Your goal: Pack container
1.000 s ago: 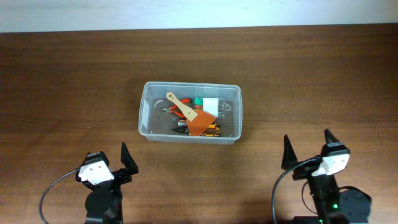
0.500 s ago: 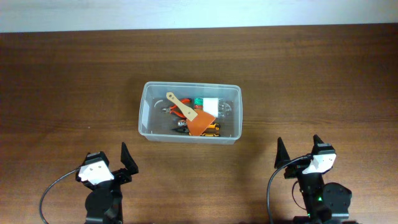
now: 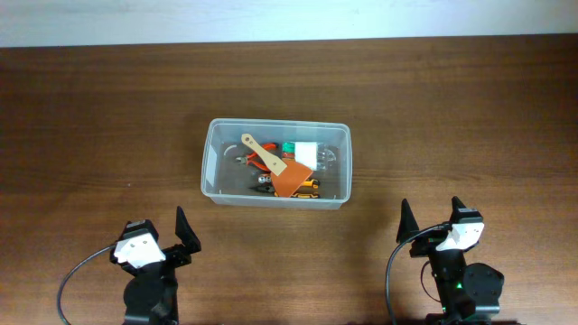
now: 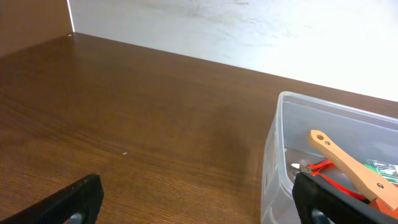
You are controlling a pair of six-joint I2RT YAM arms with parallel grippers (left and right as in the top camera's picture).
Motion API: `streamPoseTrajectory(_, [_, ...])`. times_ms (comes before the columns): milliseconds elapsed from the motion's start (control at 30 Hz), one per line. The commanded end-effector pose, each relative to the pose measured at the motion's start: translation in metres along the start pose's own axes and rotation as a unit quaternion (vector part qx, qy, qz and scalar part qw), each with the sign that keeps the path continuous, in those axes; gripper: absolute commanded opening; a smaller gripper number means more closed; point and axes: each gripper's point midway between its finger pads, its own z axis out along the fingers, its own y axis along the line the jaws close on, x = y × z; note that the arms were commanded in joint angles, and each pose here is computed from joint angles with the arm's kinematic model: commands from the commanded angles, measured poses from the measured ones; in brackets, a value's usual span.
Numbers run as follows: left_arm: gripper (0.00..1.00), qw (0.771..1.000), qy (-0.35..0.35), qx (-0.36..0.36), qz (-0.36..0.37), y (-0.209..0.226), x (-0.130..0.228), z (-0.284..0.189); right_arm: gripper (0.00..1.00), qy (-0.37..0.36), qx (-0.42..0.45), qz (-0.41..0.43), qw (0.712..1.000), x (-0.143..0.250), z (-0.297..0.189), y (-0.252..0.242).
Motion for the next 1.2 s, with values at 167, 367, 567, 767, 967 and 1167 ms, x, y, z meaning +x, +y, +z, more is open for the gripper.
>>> streamPoseTrajectory(167, [0.99,1.000,-0.001,0.000,0.004,0.0000,0.0005,-0.0002,0.99,-0.017,0.001,-0.013,1.000,0.0001,0.0022,-0.0006])
streamPoseTrajectory(367, [0.99,1.000,-0.001,0.000,0.004,0.0000,0.0005,-0.0002,0.99,-0.022,0.001,-0.013,1.000,-0.0006,0.0029,-0.0007])
streamPoseTrajectory(567, [0.99,1.000,-0.001,0.000,0.004,0.0000,0.0005,-0.0002,0.99,-0.021,0.001,-0.013,1.000,0.0000,0.0030,-0.0007])
streamPoseTrajectory(767, [0.99,1.000,-0.001,0.000,0.004,0.0000,0.0005,-0.0002,0.99,-0.021,0.001,-0.013,1.000,0.0000,0.0030,-0.0007])
streamPoseTrajectory(967, [0.99,1.000,-0.001,0.000,0.004,0.0000,0.0005,-0.0002,0.99,-0.021,0.001,-0.013,1.000,0.0000,0.0030,-0.0007])
streamPoseTrajectory(1167, [0.99,1.000,-0.001,0.000,0.004,0.0000,0.0005,-0.0002,0.99,-0.021,0.001,-0.013,1.000,0.0000,0.0030,-0.0007])
